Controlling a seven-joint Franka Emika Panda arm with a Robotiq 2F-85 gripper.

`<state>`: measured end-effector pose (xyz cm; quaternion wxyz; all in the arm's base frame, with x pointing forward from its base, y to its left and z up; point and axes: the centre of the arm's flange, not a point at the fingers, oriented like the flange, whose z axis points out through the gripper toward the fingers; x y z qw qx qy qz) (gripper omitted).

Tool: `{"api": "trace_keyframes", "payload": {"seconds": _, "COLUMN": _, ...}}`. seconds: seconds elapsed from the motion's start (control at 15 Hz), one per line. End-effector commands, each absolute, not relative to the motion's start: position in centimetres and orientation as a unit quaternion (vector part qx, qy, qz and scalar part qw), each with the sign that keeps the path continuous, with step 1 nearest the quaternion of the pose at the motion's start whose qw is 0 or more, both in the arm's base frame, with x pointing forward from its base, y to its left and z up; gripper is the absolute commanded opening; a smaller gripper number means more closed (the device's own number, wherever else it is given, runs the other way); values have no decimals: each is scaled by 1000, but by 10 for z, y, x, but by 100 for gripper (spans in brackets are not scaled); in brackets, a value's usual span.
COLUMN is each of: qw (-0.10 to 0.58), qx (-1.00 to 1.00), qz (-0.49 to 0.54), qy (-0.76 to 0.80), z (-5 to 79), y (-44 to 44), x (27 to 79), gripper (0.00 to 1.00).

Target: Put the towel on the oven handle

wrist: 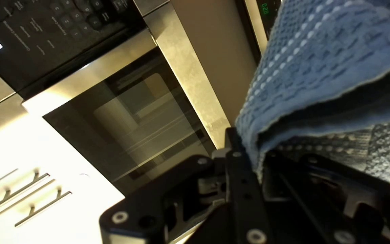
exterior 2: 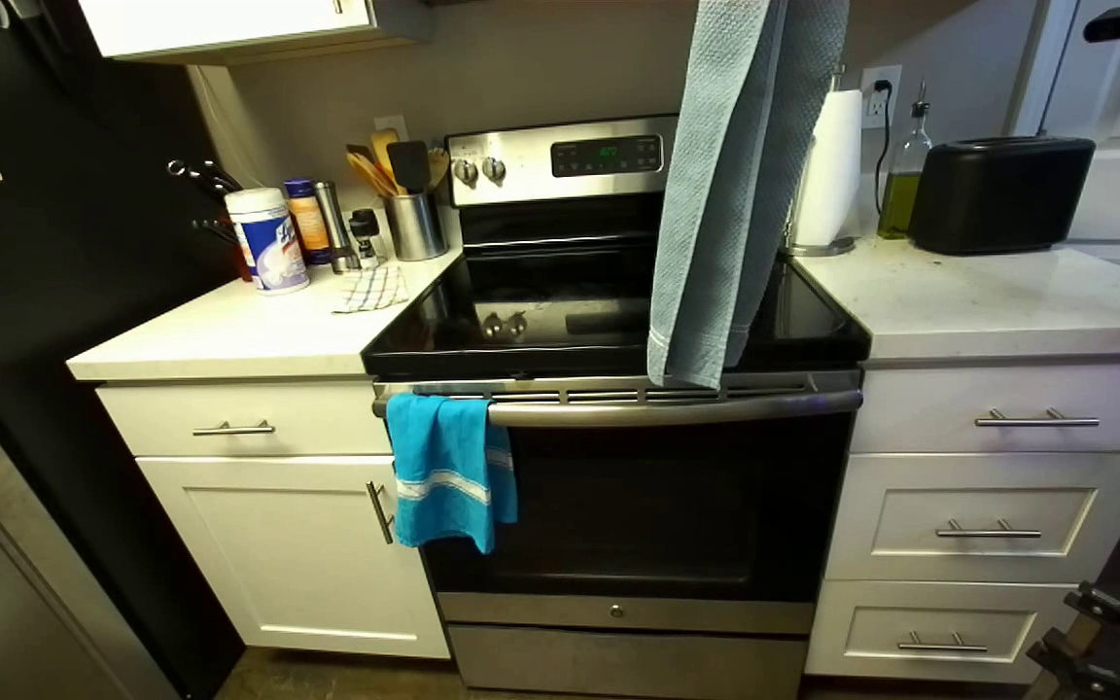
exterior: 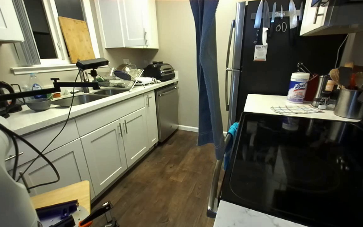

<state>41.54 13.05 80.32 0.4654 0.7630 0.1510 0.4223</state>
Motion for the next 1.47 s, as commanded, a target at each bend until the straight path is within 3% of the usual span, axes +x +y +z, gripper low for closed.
{"api": "trace_keyframes", "payload": {"seconds": 0.0, "qw": 469, "qx": 773, "qz": 400, "qy": 150, "z": 795, "y": 109, "x": 429, "gripper": 1}}
{"api": "trace_keyframes", "payload": {"seconds": 0.53, "qw": 448, "qx": 820, "qz": 327, "qy": 144, "z": 732, "y": 64, "x": 487, "gripper": 1}}
{"api": "trace_keyframes", "payload": {"seconds": 1.4, "qw": 447, "qx": 835, "qz": 280, "qy": 156, "z": 673, "y": 64, "x": 515, "gripper": 1}}
